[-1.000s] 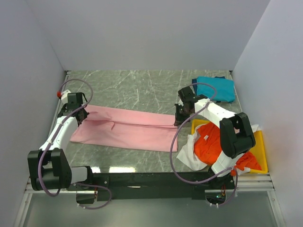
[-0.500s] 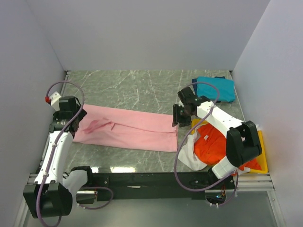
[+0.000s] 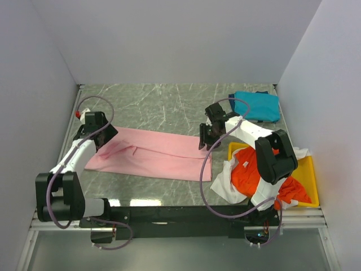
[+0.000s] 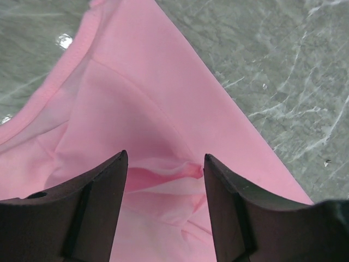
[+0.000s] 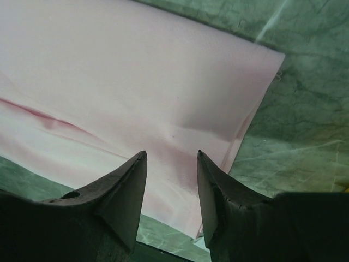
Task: Fold and stack the t-shirts
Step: Fold the tshirt
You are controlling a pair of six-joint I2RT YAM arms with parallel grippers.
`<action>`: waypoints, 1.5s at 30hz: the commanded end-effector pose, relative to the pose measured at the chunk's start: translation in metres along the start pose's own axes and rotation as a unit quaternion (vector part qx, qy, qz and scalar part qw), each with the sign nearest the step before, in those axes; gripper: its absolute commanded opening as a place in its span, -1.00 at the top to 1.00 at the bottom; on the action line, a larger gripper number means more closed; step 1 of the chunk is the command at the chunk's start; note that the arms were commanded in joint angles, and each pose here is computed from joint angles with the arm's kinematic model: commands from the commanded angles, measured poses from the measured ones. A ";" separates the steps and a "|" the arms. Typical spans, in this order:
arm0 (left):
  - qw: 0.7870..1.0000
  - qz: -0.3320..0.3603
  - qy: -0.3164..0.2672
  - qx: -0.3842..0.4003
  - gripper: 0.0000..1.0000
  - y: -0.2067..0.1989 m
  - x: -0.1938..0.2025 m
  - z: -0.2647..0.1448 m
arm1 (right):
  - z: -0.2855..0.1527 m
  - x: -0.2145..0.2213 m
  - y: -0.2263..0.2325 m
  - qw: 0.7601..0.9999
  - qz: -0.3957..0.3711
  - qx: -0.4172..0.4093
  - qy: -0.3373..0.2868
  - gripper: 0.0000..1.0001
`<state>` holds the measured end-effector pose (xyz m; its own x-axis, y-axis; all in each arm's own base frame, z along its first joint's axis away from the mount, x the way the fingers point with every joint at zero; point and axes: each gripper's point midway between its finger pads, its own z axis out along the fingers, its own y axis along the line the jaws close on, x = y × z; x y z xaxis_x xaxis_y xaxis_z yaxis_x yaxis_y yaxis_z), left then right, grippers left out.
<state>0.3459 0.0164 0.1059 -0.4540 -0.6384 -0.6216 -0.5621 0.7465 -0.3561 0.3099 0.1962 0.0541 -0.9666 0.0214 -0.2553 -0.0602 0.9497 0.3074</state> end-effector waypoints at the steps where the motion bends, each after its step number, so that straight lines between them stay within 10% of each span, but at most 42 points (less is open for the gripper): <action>1: 0.999 -0.012 -0.012 0.033 -0.27 -0.016 -0.003 0.014 | -0.001 0.001 0.005 1.000 0.000 -0.016 -0.010 0.02; 31: 0.993 -0.041 0.065 0.084 -0.28 0.003 0.068 -0.010 | 0.013 0.009 0.003 1.000 0.002 -0.015 0.014 0.04; 45: 0.991 -0.047 0.025 0.123 -0.31 -0.040 0.015 0.020 | 0.012 0.012 0.002 1.000 0.004 -0.015 0.014 0.05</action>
<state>0.3534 -0.0154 0.0875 -0.4581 -0.7122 -0.5319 -0.4697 0.7020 -0.5354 0.2976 0.1964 0.0371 -0.9777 0.0243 -0.2084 -0.0451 0.9458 0.3218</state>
